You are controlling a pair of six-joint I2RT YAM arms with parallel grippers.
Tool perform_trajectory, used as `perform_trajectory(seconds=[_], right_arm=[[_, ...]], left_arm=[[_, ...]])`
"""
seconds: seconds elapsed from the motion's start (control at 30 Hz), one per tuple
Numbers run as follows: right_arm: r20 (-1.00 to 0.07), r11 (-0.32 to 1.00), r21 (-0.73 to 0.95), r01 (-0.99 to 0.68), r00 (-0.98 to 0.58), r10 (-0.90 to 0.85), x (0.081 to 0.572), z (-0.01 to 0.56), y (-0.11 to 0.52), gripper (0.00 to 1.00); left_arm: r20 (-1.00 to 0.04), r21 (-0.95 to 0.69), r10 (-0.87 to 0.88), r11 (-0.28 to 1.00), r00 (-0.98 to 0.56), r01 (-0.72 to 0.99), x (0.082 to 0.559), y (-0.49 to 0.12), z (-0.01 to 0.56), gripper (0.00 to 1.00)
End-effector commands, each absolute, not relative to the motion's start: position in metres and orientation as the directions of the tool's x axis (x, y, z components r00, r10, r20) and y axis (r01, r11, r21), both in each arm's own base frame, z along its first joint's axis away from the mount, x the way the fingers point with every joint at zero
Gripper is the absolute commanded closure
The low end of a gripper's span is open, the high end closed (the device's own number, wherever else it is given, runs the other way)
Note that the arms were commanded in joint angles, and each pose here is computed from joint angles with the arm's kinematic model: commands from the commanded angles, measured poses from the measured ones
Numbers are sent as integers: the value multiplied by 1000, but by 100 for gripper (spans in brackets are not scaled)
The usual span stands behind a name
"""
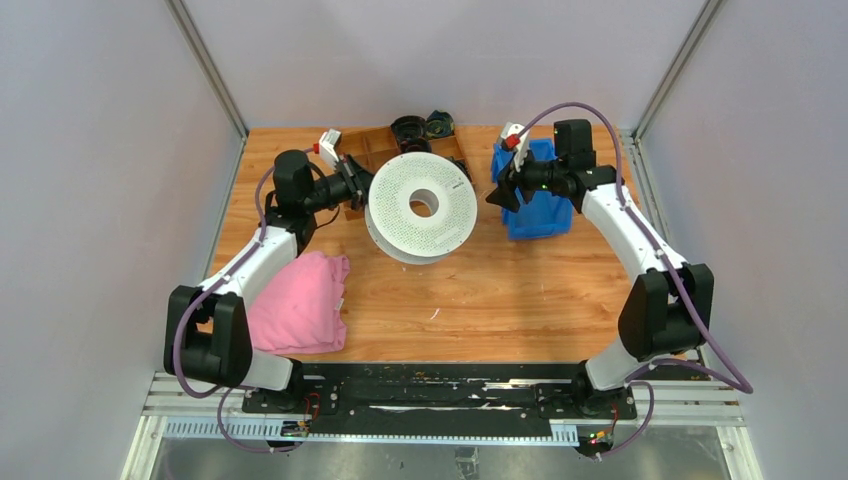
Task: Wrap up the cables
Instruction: Wrap the cable around the cable reel.
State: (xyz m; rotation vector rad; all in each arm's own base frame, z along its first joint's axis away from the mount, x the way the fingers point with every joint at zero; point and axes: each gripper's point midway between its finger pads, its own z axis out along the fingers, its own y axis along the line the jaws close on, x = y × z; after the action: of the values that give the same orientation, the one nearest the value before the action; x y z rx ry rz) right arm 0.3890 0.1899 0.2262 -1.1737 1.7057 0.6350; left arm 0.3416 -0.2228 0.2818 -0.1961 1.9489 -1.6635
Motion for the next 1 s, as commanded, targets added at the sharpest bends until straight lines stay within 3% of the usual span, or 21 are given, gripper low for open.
perform_trajectory(seconds=[0.0, 0.17, 0.3, 0.53, 0.83, 0.97], right_arm=[[-887, 326, -120, -938, -46, -459, 383, 226, 202, 40], [-884, 299, -130, -945, -26, -467, 383, 224, 208, 48], [-882, 276, -113, -954, -32, -469, 382, 219, 214, 60], [-884, 266, -60, -962, -72, -461, 367, 209, 216, 98], [-917, 299, 275, -914, -343, -205, 317, 234, 237, 99], [-913, 276, 317, -907, -371, -169, 307, 245, 240, 99]], left_arm=[[-417, -908, -436, 174, -798, 380, 330, -227, 325, 100], [-419, -908, -435, 174, -797, 382, 329, -228, 325, 100], [-418, -908, -438, 174, -796, 381, 329, -227, 325, 100], [-406, -913, -459, 172, -790, 369, 331, -226, 327, 100], [-343, -938, -594, 172, -728, 302, 368, -218, 334, 100], [-331, -942, -616, 172, -715, 287, 378, -217, 335, 100]])
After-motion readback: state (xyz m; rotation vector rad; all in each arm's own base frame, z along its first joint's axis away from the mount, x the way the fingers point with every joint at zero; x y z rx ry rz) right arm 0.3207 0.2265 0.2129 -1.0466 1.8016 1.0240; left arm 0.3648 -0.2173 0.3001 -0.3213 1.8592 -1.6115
